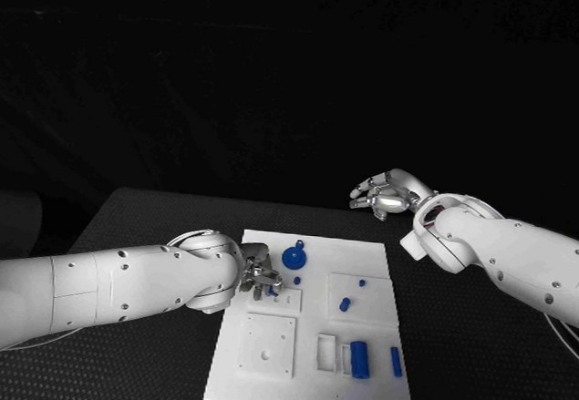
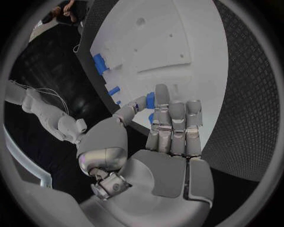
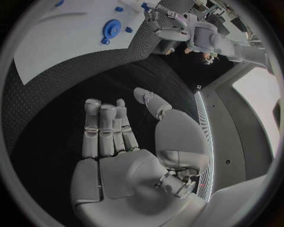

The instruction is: Assemble the parts on the task board

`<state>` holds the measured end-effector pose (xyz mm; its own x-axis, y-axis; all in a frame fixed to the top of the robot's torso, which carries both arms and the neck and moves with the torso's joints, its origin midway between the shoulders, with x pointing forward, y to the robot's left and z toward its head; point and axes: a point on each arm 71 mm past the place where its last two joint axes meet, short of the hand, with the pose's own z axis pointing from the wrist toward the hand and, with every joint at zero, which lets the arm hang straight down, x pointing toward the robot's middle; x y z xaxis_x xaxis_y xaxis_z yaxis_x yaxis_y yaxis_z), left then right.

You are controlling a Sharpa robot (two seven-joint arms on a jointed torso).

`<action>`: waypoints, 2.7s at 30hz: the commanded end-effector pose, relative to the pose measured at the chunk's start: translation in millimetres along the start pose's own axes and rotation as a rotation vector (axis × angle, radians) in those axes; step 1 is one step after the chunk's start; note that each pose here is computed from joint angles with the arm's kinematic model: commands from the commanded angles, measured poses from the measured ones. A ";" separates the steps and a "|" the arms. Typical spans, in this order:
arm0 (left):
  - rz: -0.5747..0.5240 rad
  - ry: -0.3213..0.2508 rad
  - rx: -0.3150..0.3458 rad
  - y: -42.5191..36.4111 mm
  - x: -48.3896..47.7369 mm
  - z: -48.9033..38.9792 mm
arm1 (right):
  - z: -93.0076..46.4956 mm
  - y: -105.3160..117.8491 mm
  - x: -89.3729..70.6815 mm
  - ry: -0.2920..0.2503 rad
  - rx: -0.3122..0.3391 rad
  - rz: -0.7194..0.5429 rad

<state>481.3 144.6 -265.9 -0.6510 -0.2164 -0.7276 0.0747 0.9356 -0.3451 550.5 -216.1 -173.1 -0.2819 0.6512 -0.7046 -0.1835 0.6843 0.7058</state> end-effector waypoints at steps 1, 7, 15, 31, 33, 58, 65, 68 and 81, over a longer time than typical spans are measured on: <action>0.024 0.001 0.004 -2.1 2.3 1.8 | 0.2 2.1 1.3 0.003 -0.011 -0.012; 0.027 -0.003 0.000 -1.6 4.7 5.0 | 0.3 2.9 2.2 0.007 -0.012 -0.011; 0.032 -0.003 -0.005 -1.0 7.6 9.0 | 0.3 3.2 2.8 0.011 -0.011 -0.011; 0.047 0.028 -0.007 -1.5 11.2 10.9 | 0.3 3.9 3.8 0.019 -0.011 -0.011; 0.047 0.031 -0.006 -1.7 11.7 11.1 | 0.2 4.0 3.8 0.019 -0.012 -0.011; 0.043 0.010 -0.012 -0.5 11.7 12.7 | 0.4 3.8 4.2 0.023 -0.010 -0.008; 0.026 -0.002 -0.003 -2.4 13.0 10.7 | 0.5 3.9 4.5 0.026 -0.009 -0.007; 0.018 -0.014 -0.001 -2.6 13.1 10.6 | 0.4 3.5 4.0 0.024 -0.009 -0.007; 0.006 -0.022 -0.005 -1.5 12.9 10.6 | 0.6 3.6 4.4 0.026 -0.008 -0.007</action>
<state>481.0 138.7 -281.7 -0.6385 -0.2056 -0.7416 0.0769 0.9418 -0.3273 549.5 -212.0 -173.4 -0.2931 0.6450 -0.7057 -0.1868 0.6853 0.7039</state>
